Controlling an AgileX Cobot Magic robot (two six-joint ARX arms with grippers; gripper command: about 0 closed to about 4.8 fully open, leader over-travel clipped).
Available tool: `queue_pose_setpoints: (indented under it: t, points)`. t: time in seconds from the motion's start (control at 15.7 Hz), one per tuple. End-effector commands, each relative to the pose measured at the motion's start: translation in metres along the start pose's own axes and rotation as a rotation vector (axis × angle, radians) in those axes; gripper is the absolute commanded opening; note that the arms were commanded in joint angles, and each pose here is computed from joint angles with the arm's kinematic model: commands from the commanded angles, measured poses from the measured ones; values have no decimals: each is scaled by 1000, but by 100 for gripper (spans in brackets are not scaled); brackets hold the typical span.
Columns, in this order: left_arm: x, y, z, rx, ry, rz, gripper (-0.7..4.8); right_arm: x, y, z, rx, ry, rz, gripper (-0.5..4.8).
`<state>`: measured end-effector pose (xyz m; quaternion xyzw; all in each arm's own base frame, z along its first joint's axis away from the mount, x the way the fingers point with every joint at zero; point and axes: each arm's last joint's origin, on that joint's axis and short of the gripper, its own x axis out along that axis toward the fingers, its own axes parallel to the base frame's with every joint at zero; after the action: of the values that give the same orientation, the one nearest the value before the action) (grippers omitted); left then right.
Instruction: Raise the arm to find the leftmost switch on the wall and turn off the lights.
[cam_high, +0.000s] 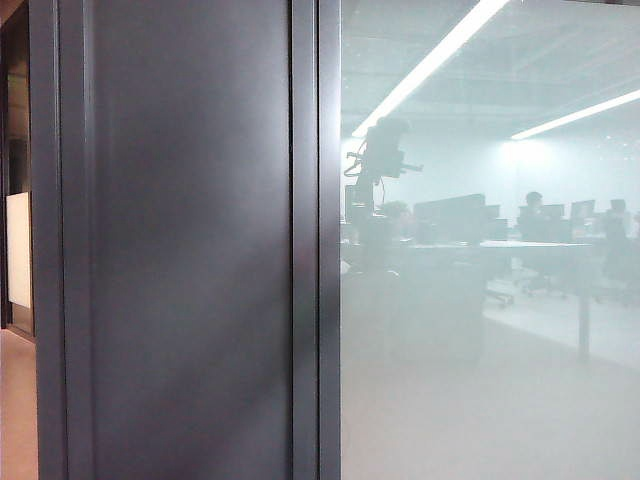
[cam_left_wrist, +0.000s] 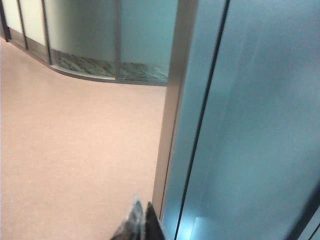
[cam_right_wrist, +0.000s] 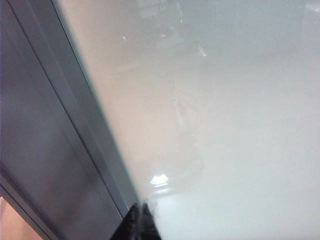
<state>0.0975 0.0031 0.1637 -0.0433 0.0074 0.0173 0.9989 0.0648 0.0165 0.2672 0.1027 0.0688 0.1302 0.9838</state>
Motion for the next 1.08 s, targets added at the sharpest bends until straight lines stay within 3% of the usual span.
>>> queue_pose_setpoints:
  t: [0.06,1.08]
  points:
    - [0,0,2,-4,-18,-6,-5,0,0,1,-3,-12,2,-5]
    - [0,0,2,1,-11,-7,-5,0,0,1,-30,-8,-2,-5]
